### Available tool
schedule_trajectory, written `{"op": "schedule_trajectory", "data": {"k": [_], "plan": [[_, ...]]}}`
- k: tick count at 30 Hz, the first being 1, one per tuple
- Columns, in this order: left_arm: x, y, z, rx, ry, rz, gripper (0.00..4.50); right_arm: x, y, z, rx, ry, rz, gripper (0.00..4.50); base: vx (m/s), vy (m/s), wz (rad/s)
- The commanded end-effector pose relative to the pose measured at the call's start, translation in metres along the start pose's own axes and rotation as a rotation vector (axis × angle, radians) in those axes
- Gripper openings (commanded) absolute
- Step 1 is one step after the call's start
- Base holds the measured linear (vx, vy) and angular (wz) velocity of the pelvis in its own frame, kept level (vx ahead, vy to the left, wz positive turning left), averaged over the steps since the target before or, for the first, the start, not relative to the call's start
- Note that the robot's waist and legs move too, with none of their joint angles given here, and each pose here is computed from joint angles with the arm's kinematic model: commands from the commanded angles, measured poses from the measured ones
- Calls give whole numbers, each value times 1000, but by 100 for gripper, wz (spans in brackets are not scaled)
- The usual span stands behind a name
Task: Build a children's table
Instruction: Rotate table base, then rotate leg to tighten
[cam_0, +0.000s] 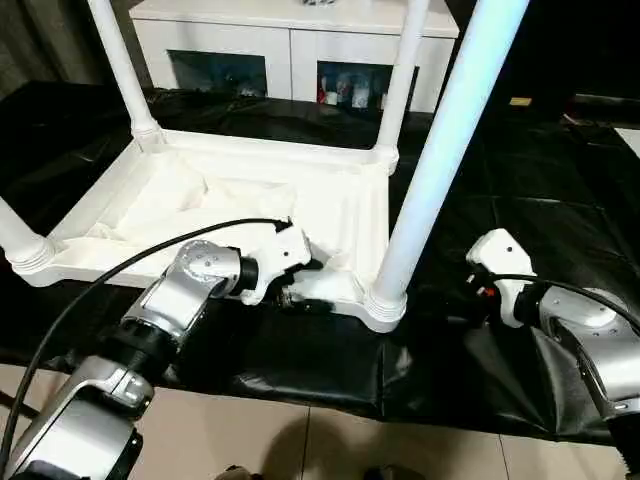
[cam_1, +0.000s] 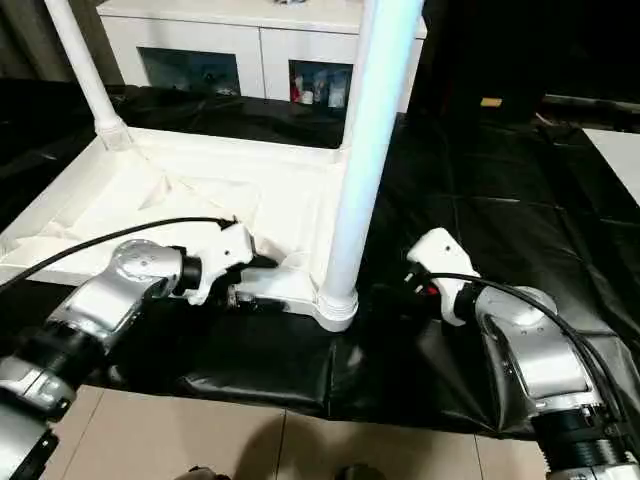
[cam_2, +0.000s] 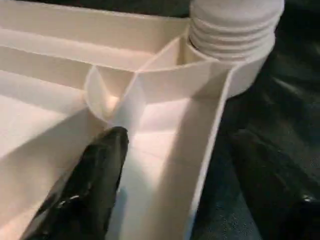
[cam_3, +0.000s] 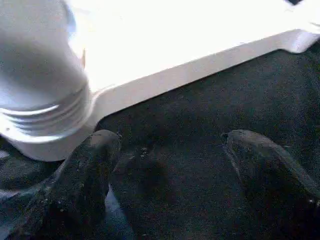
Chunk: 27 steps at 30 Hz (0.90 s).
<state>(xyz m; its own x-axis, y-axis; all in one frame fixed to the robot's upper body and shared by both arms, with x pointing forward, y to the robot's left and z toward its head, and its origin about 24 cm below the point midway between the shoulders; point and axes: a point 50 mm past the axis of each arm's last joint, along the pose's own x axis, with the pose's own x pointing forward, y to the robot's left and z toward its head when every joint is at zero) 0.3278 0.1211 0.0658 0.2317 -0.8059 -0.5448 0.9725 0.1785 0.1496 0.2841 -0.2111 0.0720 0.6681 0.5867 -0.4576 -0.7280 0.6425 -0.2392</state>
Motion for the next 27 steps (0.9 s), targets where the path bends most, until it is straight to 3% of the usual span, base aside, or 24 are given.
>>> {"op": "schedule_trajectory", "data": {"k": [1,10,11,27], "plan": [[-1,2,3,28,12,-47,326,-4,4,1,-9,10,35,387,0,0,0],[-2,9,6,41,1,-101,268,-12,10,3,-18,17,104,387,0,0,0],[-2,9,6,43,0,-106,240,-13,11,3,-18,16,113,387,0,0,0],[4,10,8,43,10,-193,105,-22,18,4,-26,29,172,387,0,0,0]]}}
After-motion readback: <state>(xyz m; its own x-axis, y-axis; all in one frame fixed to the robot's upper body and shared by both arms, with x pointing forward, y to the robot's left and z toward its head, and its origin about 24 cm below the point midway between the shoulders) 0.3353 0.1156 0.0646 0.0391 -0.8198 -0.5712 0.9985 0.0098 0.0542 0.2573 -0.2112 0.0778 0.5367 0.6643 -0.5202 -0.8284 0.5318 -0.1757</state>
